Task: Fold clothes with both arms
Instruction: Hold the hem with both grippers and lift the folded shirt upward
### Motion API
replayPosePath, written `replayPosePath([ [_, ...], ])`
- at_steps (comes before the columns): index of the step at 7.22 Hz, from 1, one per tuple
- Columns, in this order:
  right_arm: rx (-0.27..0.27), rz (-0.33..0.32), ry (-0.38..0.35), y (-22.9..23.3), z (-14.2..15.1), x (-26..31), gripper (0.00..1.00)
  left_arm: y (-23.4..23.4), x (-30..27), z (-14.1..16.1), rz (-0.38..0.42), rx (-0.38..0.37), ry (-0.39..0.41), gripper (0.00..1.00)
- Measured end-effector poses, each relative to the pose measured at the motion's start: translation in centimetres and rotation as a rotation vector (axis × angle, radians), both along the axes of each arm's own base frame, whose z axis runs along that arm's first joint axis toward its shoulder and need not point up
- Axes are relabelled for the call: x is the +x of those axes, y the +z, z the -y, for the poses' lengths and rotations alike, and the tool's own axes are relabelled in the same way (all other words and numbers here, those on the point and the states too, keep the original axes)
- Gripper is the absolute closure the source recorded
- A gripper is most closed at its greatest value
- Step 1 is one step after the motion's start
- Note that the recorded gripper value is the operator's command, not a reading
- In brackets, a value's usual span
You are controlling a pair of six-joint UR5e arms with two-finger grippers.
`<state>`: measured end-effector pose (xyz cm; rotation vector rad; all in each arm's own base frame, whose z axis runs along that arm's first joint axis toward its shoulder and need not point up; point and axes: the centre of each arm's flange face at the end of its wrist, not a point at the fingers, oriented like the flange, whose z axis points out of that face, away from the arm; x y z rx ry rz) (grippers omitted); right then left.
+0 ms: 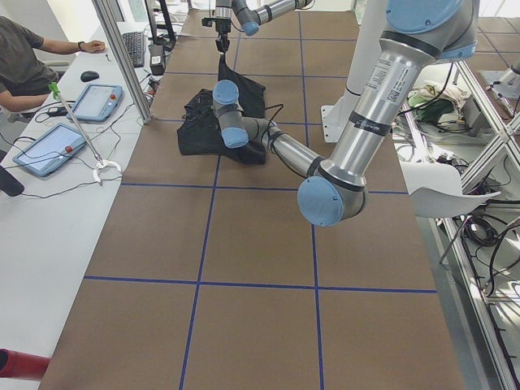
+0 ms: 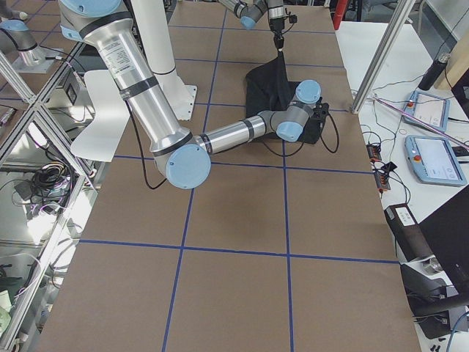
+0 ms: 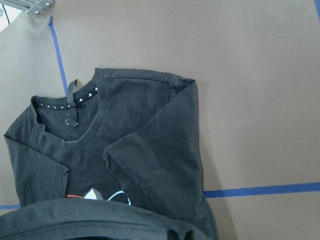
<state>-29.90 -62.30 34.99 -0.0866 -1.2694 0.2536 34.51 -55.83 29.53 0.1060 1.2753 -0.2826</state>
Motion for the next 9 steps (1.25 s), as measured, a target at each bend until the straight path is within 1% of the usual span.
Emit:
replayPosePath([
  [1, -0.002, -0.003, 0.002, -0.1, 0.4, -0.2, 1.0, -0.6, -0.8, 1.4, 0.002, 0.011, -0.037, 1.0],
  [3, 0.0, -0.016, 0.023, 0.1, 1.1, -0.5, 1.0, -1.4, -1.2, 4.6, 0.033, 0.041, -0.162, 1.0],
  [4, 0.004, -0.024, 0.038, -0.1, 1.5, -0.6, 1.0, -1.5, -0.7, 6.2, 0.052, 0.045, -0.206, 1.0],
  [5, 0.005, -0.032, 0.05, 0.0, 2.0, -0.8, 1.0, -0.6, 0.1, 7.8, 0.073, 0.043, -0.243, 1.0],
  [7, -0.007, -0.058, 0.071, 1.0, 2.9, -1.5, 1.0, 4.5, 1.8, 10.1, 0.095, 0.035, -0.269, 1.0],
  [8, -0.015, -0.072, 0.078, 1.6, 3.3, -2.0, 1.0, 6.6, 2.4, 10.5, 0.104, 0.027, -0.268, 1.0],
  [9, -0.026, -0.084, 0.083, 2.3, 3.8, -2.3, 1.0, 7.6, 3.0, 10.5, 0.11, 0.022, -0.262, 1.0],
])
